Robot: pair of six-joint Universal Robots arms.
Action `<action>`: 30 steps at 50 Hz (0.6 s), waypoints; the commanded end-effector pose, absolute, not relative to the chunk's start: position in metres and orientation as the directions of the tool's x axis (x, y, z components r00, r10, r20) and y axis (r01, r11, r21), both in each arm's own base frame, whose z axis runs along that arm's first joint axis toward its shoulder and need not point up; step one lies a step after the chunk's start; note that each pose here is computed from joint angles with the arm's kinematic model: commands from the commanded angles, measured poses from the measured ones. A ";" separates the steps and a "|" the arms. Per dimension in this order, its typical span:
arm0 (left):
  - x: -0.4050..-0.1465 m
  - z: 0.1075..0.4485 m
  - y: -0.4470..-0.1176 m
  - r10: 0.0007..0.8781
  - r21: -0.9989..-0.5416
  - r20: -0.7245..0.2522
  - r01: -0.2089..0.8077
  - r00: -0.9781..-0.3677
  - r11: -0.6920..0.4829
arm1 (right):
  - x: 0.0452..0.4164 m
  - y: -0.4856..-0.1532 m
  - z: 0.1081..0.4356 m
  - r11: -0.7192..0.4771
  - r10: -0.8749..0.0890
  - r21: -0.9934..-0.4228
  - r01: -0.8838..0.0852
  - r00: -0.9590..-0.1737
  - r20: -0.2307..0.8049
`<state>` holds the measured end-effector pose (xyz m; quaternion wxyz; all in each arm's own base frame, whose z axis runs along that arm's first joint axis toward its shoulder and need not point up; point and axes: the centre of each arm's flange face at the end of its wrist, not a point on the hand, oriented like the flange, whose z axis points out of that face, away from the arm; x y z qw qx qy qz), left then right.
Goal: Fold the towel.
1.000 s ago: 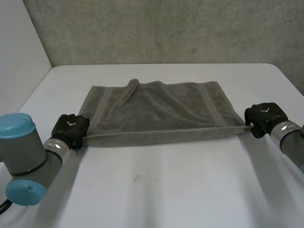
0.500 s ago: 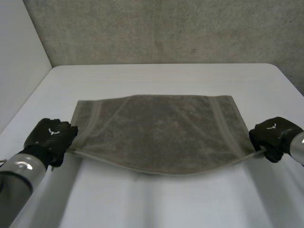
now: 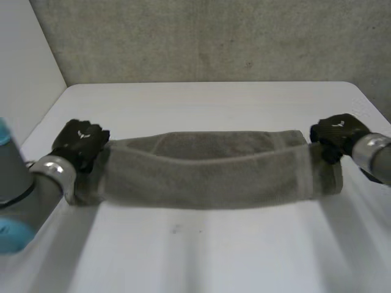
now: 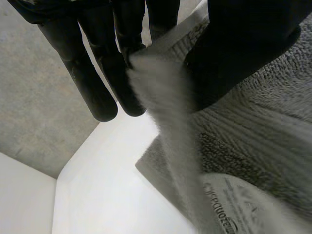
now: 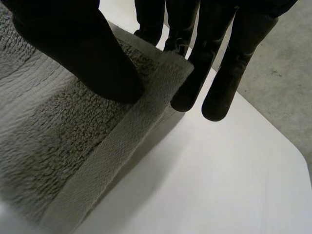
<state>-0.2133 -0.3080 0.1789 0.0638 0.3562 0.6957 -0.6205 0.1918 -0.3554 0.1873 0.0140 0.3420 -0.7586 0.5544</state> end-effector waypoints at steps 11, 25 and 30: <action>-0.251 0.118 -0.433 0.378 -0.819 -0.546 0.571 -0.748 -0.051 | 0.233 -0.461 0.142 -0.078 -0.283 -0.870 -0.488 -0.826 0.488; -0.263 0.128 -0.423 0.382 -0.842 -0.504 0.540 -0.774 -0.017 | 0.259 -0.441 0.149 -0.108 -0.318 -0.865 -0.489 -0.808 0.496; -0.253 0.162 -0.400 0.363 -0.869 -0.453 0.494 -0.815 0.025 | 0.250 -0.413 0.183 -0.105 -0.322 -0.872 -0.479 -0.813 0.485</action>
